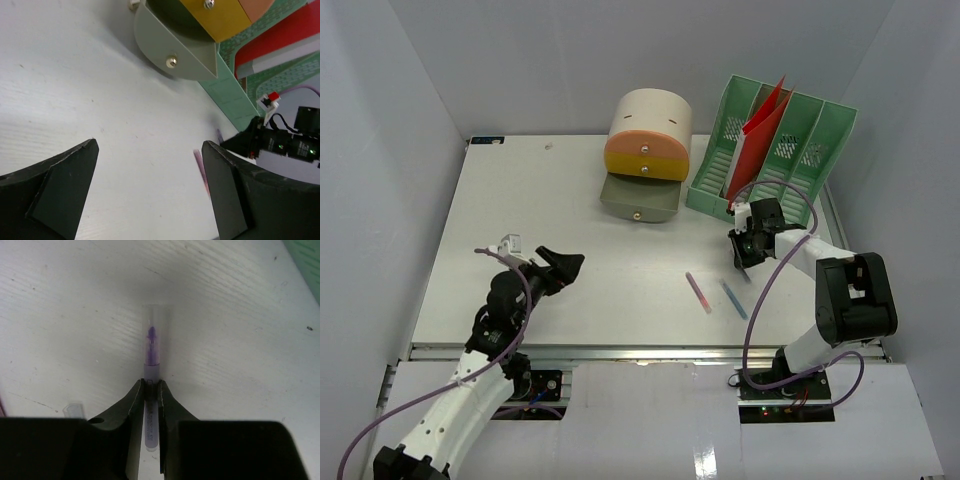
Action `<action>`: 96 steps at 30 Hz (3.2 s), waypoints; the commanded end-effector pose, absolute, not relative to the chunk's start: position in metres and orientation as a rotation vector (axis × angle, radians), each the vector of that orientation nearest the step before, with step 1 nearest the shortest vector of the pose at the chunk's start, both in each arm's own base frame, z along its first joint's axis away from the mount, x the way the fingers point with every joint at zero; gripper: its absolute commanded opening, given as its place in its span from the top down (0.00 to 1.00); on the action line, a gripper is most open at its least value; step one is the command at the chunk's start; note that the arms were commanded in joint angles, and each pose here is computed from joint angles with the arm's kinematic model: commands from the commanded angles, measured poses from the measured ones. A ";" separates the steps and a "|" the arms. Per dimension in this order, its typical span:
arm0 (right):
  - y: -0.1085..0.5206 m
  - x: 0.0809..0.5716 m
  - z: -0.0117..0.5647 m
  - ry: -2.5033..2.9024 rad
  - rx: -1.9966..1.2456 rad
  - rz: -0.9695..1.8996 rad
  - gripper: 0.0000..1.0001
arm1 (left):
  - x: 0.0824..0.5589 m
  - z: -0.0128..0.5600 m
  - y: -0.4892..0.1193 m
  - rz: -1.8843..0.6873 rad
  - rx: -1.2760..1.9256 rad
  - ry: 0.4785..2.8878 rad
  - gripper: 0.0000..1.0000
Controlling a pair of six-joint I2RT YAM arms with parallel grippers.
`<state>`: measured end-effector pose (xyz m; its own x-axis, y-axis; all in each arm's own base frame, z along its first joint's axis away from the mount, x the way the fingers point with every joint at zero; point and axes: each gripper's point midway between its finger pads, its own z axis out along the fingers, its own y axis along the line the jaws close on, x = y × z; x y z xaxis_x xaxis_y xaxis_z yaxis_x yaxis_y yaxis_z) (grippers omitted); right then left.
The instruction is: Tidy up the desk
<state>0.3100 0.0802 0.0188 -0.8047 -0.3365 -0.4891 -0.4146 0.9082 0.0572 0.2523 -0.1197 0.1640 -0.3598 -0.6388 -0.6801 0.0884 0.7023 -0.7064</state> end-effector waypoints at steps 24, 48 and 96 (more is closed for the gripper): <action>0.332 0.463 0.194 1.613 -1.460 0.127 0.49 | 0.194 0.106 -0.245 -1.159 -0.286 2.196 0.02; 0.102 0.302 0.218 1.761 -0.830 0.770 0.46 | 0.232 0.048 -0.402 -0.316 -0.477 2.650 0.09; 0.089 0.286 0.210 1.751 -0.757 0.854 0.47 | 0.406 0.180 -0.298 -1.093 -1.044 2.188 0.98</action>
